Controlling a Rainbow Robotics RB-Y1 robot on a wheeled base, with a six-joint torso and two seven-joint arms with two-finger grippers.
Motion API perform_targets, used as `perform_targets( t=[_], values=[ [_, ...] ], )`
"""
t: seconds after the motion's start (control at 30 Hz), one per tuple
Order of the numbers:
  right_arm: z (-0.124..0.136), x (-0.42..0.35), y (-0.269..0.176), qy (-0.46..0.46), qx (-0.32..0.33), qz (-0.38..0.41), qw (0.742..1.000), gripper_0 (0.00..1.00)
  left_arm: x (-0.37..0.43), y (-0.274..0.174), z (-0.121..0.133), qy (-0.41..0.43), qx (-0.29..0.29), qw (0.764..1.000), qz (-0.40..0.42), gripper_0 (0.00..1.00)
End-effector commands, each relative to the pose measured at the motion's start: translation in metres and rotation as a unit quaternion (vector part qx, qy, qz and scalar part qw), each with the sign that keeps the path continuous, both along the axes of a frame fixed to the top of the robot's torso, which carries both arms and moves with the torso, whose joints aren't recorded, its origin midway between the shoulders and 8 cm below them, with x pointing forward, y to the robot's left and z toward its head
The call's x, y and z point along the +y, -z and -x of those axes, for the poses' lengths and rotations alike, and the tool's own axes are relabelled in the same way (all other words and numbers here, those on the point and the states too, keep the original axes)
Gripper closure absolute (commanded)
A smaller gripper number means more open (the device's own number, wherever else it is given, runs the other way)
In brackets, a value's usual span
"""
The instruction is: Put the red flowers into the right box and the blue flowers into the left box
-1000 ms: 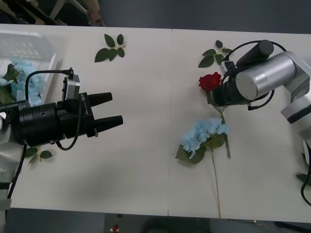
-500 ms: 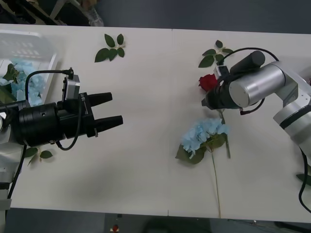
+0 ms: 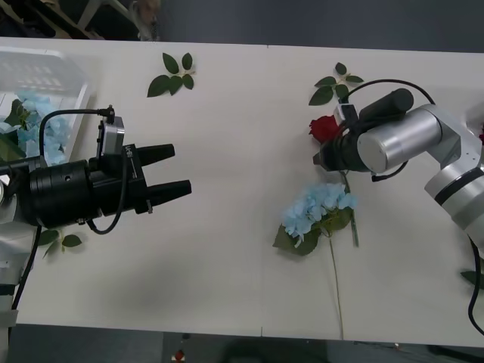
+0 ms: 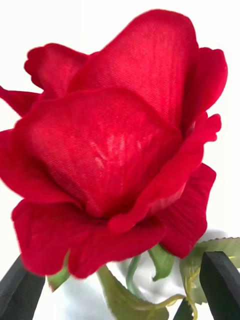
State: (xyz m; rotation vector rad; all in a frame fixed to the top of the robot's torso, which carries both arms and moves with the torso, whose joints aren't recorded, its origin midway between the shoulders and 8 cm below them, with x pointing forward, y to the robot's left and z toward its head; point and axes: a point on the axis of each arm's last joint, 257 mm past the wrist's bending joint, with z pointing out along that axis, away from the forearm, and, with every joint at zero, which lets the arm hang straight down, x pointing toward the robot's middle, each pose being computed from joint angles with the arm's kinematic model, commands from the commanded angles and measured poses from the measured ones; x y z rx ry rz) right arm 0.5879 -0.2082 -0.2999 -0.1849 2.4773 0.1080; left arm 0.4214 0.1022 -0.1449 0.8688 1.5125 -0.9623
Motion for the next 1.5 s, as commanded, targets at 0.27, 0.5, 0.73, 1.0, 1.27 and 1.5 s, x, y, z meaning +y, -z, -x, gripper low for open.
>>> perform_targets(
  t=[0.27,0.5,0.73,1.0,1.27,1.5],
  values=[
    [-0.010,0.015,-0.006,-0.049,-0.027,0.026,0.998,0.25,0.007,-0.013,-0.004,0.000,-0.034,0.999,-0.013,0.00],
    [-0.011,0.013,-0.003,-0.049,-0.027,0.026,0.998,0.50,0.007,-0.013,-0.004,0.000,-0.034,0.999,-0.013,0.00],
    [-0.013,0.009,-0.002,-0.048,-0.030,0.029,0.998,0.89,0.007,-0.013,-0.004,0.000,-0.034,0.999,-0.013,0.00],
    [-0.017,0.006,-0.004,-0.047,-0.031,0.031,0.998,1.00,0.007,-0.013,-0.004,0.000,-0.034,0.999,-0.013,0.00],
    [-0.024,0.003,-0.017,-0.038,-0.030,0.024,0.999,1.00,0.007,-0.013,-0.004,0.000,-0.034,0.999,-0.013,0.00],
    [-0.025,-0.010,-0.055,-0.018,-0.007,0.011,1.000,1.00,0.007,-0.013,-0.004,0.000,-0.034,0.999,-0.013,0.00]
  ],
)
